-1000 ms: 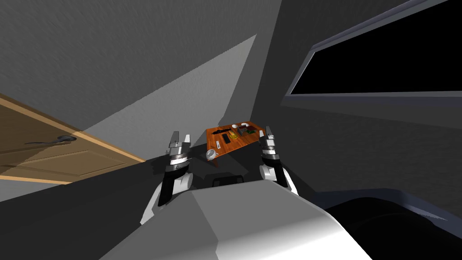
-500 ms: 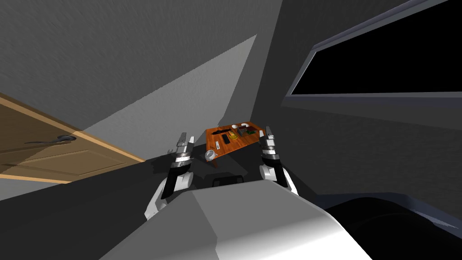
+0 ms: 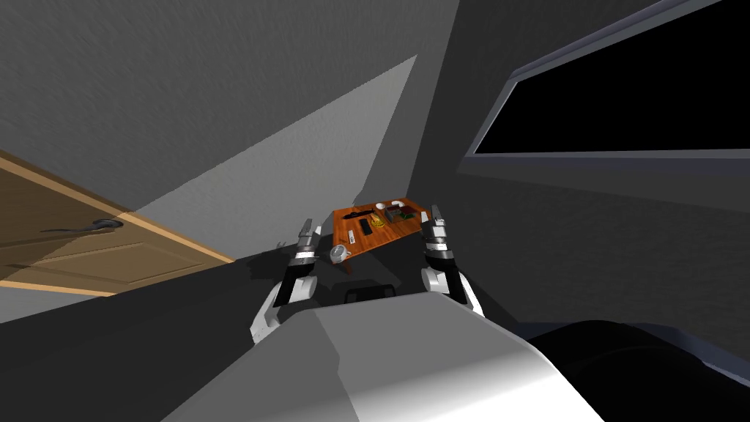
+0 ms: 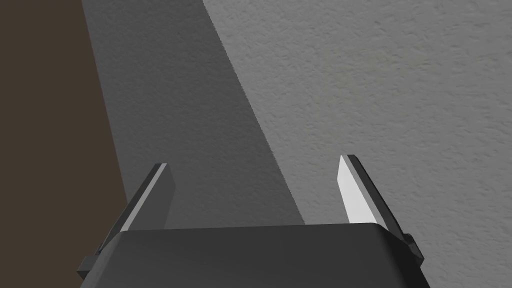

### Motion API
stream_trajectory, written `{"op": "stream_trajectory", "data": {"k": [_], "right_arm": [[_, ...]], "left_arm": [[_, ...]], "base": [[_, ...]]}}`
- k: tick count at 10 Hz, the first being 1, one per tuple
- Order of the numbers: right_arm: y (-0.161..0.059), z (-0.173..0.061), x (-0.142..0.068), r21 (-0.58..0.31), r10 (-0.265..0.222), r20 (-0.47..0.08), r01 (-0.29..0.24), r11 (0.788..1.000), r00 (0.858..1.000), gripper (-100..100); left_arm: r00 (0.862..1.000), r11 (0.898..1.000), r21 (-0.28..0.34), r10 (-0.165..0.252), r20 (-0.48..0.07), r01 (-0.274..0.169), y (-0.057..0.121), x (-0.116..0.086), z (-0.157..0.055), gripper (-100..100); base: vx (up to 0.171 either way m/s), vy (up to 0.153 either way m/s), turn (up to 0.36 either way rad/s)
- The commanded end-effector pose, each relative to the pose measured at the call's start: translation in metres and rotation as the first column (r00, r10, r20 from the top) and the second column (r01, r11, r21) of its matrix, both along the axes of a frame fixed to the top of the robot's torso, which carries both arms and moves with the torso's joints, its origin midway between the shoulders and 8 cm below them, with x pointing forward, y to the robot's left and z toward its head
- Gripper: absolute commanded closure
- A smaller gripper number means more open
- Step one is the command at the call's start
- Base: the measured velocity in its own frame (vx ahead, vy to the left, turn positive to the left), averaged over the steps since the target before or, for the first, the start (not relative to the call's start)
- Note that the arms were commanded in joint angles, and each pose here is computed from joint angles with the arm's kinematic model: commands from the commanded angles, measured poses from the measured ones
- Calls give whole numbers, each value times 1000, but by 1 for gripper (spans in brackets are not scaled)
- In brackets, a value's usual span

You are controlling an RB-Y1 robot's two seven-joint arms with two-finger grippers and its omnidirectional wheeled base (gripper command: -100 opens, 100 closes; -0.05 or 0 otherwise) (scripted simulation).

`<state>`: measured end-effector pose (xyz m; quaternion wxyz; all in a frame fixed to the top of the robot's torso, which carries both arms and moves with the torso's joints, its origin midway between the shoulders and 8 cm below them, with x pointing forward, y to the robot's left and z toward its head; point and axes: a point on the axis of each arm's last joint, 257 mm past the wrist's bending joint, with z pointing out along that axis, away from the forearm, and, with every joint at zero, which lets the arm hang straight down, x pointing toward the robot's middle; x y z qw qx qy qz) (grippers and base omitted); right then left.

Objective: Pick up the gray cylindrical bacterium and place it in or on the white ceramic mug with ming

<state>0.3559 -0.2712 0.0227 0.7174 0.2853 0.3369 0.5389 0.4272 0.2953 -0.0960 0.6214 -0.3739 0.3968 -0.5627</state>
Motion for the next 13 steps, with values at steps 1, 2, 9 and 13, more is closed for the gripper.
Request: {"op": "stream_trajectory", "data": {"k": [1, 2, 9, 13], "right_arm": [[0, 0, 0, 0, 0, 0, 0, 1000, 1000, 0], [0, 0, 0, 0, 0, 0, 0, 1000, 1000, 0], [0, 0, 0, 0, 0, 0, 0, 1000, 1000, 0], [0, 0, 0, 0, 0, 0, 0, 1000, 1000, 0]], "left_arm": [[998, 1000, -29, -4, -56, 3, 1, 17, -19, -100], [998, 1000, -30, -2, -66, 0, 2, 17, -24, -100], [971, 992, -125, -9, -240, -22, 12, 48, -96, -100], [943, 982, -181, -15, -332, -48, 18, 60, -137, -100]], "base": [[46, -65, 35], [30, -45, 10], [34, -40, 17], [35, -42, 19]]}}
